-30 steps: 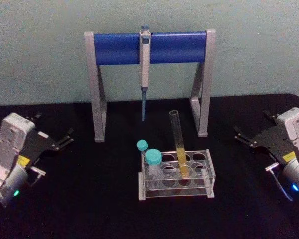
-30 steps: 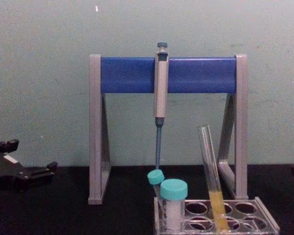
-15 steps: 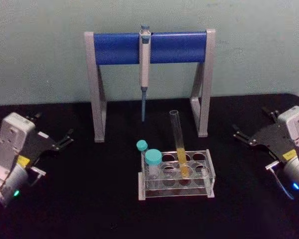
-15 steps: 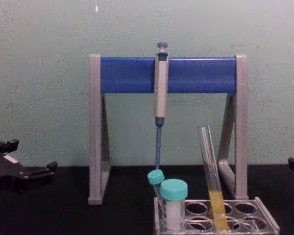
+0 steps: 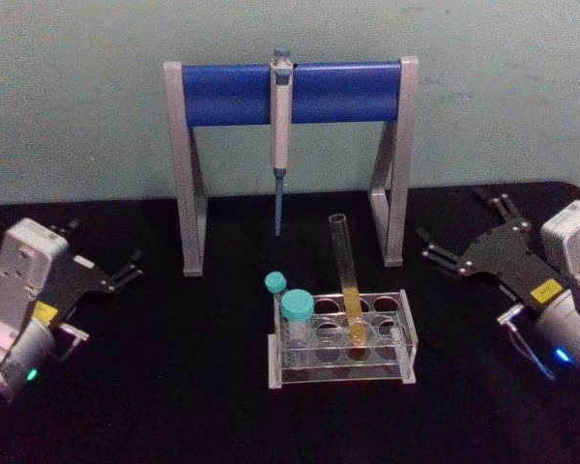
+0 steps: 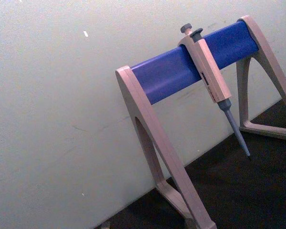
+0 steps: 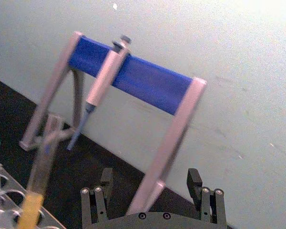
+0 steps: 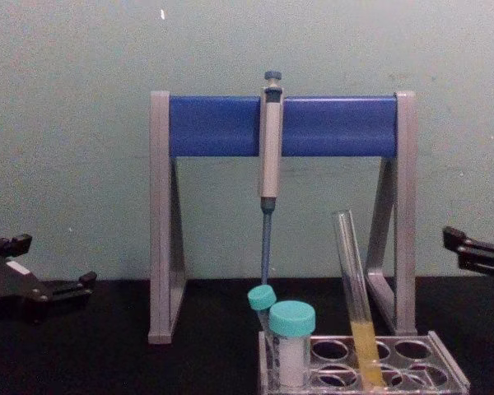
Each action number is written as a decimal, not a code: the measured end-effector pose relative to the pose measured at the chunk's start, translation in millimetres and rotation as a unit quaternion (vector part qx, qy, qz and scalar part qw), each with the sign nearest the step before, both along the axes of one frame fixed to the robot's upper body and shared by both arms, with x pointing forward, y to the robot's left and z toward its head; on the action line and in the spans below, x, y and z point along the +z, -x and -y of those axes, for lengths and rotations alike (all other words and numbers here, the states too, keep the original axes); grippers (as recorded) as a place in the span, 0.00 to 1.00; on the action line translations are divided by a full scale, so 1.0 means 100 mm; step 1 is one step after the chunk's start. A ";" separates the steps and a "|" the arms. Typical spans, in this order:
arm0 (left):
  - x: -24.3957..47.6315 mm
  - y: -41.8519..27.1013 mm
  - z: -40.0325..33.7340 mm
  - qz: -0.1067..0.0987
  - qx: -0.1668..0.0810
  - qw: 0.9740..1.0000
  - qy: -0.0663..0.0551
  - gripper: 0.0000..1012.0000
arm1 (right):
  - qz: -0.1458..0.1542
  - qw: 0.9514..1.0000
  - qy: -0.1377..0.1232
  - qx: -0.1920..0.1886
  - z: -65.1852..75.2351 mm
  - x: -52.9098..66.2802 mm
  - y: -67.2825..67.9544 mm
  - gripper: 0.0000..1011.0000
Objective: Pick up the test tube from the test tube rack, shake it, then place it back into the test tube rack.
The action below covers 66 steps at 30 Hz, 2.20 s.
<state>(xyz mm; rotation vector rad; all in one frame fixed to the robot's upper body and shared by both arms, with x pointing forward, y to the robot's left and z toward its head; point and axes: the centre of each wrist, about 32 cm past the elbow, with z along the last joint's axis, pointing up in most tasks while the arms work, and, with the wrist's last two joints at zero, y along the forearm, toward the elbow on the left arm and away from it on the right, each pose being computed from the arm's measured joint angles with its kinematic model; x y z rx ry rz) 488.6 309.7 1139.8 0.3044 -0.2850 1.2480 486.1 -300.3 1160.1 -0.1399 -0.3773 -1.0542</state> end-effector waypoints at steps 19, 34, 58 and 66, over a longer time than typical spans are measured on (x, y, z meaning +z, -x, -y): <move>0.000 0.000 0.000 0.000 0.000 1.000 0.000 0.99 | -0.014 0.992 -0.033 0.119 -0.34 0.04 -0.14 0.99; 0.000 0.000 0.000 0.000 0.000 1.000 0.000 0.99 | -0.081 0.983 -0.063 0.156 -0.48 0.00 -0.27 0.99; 0.000 0.000 0.000 0.000 0.000 1.000 0.000 0.99 | -0.147 0.975 -0.062 0.153 -0.52 0.01 -0.37 0.99; 0.000 0.000 0.000 0.000 0.000 1.000 0.000 0.99 | -0.150 0.975 -0.060 0.151 -0.51 0.02 -0.37 0.99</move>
